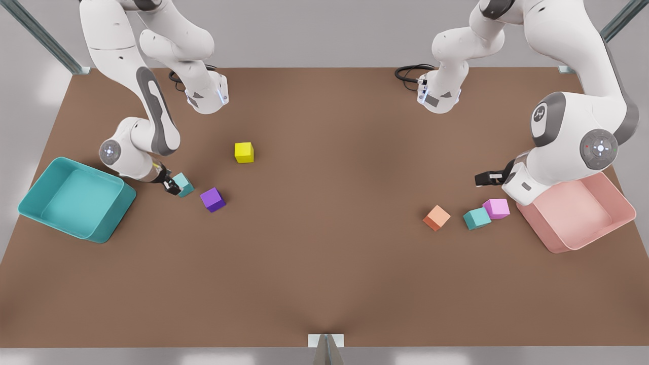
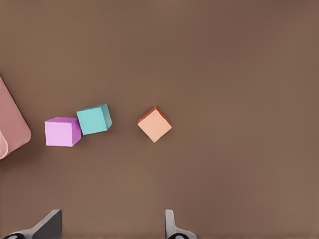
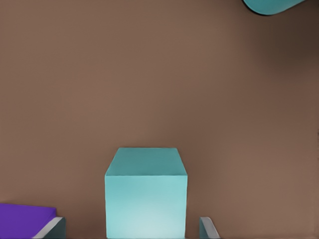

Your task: Stack the two blue cubes on top of each other

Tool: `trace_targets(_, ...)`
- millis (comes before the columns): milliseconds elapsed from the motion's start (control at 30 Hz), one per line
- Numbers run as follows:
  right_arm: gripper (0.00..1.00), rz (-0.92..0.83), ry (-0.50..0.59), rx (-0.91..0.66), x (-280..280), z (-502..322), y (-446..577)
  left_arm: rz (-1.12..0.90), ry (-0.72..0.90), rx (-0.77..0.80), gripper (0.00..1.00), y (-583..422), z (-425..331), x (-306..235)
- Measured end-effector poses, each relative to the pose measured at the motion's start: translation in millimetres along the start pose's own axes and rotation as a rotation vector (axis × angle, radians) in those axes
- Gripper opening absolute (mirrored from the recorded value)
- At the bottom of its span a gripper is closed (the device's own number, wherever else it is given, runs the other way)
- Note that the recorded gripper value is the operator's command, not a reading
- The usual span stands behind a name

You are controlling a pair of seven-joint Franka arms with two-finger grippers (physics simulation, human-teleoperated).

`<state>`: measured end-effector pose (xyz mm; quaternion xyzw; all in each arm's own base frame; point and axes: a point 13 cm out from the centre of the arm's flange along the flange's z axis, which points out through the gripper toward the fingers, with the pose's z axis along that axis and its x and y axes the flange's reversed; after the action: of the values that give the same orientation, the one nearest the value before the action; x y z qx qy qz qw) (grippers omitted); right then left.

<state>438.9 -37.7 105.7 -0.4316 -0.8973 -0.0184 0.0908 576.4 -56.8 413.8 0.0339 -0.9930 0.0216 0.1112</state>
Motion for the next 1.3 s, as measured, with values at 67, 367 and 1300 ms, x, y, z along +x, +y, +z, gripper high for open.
trace_targets(67,1.00,0.005,0.006,0.008,1,6,-2,0.000,0.002,0.000,1.00,0,1,0)
trace_targets(367,1.00,0.021,0.020,0.026,2,18,-4,-0.002,0.009,-0.001,1.00,1,3,1)
trace_targets(1300,0.64,0.037,0.056,0.002,-4,25,38,-0.007,0.010,-0.001,1.00,2,3,1)
